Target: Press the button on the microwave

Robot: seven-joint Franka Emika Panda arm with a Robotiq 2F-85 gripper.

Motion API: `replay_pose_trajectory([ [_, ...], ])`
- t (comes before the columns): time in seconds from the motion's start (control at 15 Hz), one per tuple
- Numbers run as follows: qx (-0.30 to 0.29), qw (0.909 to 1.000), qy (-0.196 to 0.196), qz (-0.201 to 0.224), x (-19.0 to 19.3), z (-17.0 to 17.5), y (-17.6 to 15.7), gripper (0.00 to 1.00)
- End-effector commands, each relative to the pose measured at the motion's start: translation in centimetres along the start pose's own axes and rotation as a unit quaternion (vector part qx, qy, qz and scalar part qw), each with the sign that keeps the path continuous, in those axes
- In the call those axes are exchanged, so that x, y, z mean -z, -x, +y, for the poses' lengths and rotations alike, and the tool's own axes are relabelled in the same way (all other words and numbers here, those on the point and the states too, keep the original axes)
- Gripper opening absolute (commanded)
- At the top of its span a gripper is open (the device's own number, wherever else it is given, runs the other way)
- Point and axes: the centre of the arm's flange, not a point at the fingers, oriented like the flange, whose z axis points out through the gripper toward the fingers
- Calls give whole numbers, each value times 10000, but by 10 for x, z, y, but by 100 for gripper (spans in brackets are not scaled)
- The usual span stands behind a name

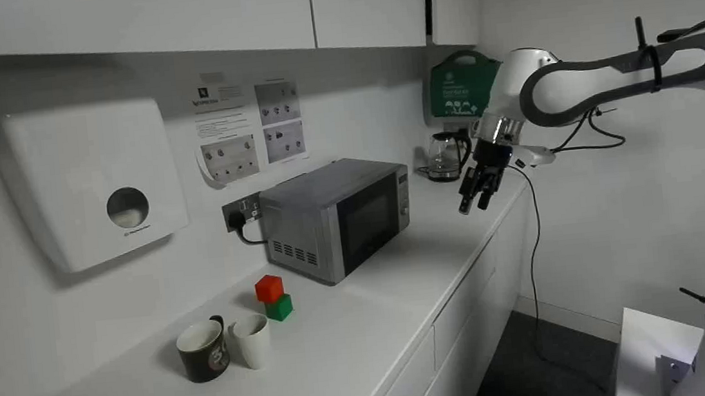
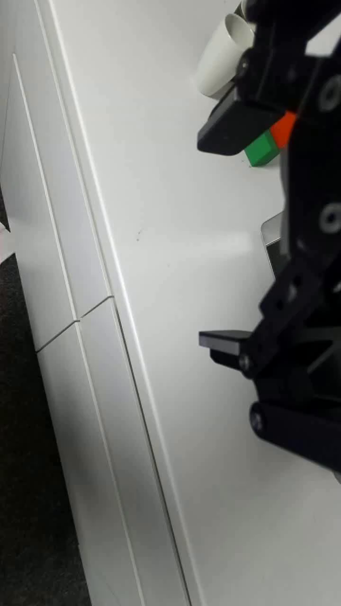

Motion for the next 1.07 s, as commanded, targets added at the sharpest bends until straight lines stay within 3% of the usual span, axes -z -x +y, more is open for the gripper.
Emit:
replay_pose_trajectory([
  [0.0, 0, 10000, 0, 0, 0, 0, 0, 100],
  [0.33, -74, 9999, -19, 134, -2, 1, -5, 100],
  [0.53, -302, 9947, -333, 925, -8, -1, -27, 100],
  [0.8, -370, 9791, -675, 1884, -28, 9, -64, 100],
  [0.87, -369, 9764, -713, 2006, -34, 13, -71, 85],
  [1.0, -336, 9733, -734, 2148, -50, 26, -84, 67],
])
